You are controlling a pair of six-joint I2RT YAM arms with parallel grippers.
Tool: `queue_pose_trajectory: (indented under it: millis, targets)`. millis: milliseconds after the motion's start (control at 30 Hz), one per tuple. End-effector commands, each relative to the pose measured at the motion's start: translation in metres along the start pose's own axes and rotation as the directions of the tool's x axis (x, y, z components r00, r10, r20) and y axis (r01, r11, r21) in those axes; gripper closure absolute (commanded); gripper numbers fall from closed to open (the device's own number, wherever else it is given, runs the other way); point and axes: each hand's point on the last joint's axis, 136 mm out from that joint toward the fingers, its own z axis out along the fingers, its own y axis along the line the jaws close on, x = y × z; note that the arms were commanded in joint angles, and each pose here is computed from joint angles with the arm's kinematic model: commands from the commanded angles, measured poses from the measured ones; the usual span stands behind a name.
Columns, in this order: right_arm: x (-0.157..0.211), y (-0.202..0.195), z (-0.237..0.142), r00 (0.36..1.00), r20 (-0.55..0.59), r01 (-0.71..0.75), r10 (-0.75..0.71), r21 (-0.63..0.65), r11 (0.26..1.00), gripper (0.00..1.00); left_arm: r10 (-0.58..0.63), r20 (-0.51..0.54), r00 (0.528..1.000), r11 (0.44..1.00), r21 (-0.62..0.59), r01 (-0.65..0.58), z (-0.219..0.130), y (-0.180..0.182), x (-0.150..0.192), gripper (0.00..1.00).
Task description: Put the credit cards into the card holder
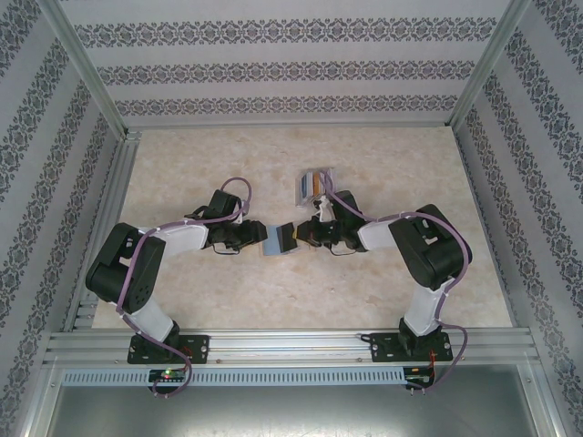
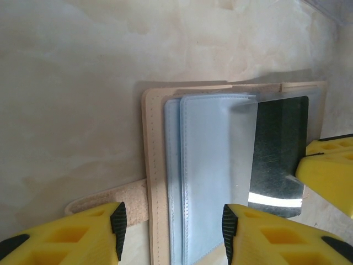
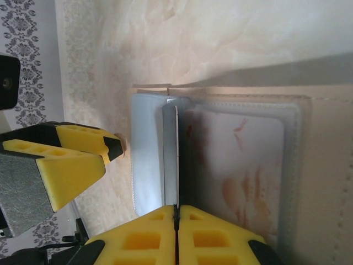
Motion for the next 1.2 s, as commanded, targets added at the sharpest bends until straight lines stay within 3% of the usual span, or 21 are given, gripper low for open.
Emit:
queue_pose_trajectory:
  millis: [0, 333, 633, 833, 967, 1167]
  targets:
    - [0.0, 0.002, 0.008, 1.0, 0.007, 0.028, -0.028, 0.027, 0.999, 0.9, -0.025, -0.01, 1.0, 1.0, 0.008, 0.025, 0.003, 0.006, 0.002, 0.49]
    - [0.006, 0.003, 0.01, 0.995, -0.002, 0.104, -0.105, 0.139, 0.985, 0.88, -0.028, -0.007, 1.0, 1.0, 0.012, 0.028, 0.002, 0.006, 0.003, 0.49]
    - [0.001, 0.013, -0.008, 0.986, 0.016, 0.161, -0.168, 0.201, 0.966, 0.78, -0.025, 0.0, 1.0, 1.0, 0.007, 0.025, 0.0, 0.006, 0.002, 0.49]
    - [-0.003, 0.013, -0.015, 0.98, 0.012, 0.188, -0.197, 0.252, 0.949, 0.8, -0.026, 0.003, 1.0, 1.0, 0.01, 0.026, 0.0, 0.005, 0.002, 0.49]
    - [0.0, 0.012, -0.006, 0.981, -0.007, 0.189, -0.193, 0.249, 0.95, 0.87, -0.025, 0.003, 1.0, 1.0, 0.012, 0.025, 0.0, 0.005, 0.002, 0.49]
    - [0.003, 0.011, 0.009, 0.978, -0.043, 0.206, -0.202, 0.264, 0.942, 0.88, -0.025, 0.006, 1.0, 1.0, 0.01, 0.025, -0.002, 0.005, 0.002, 0.5]
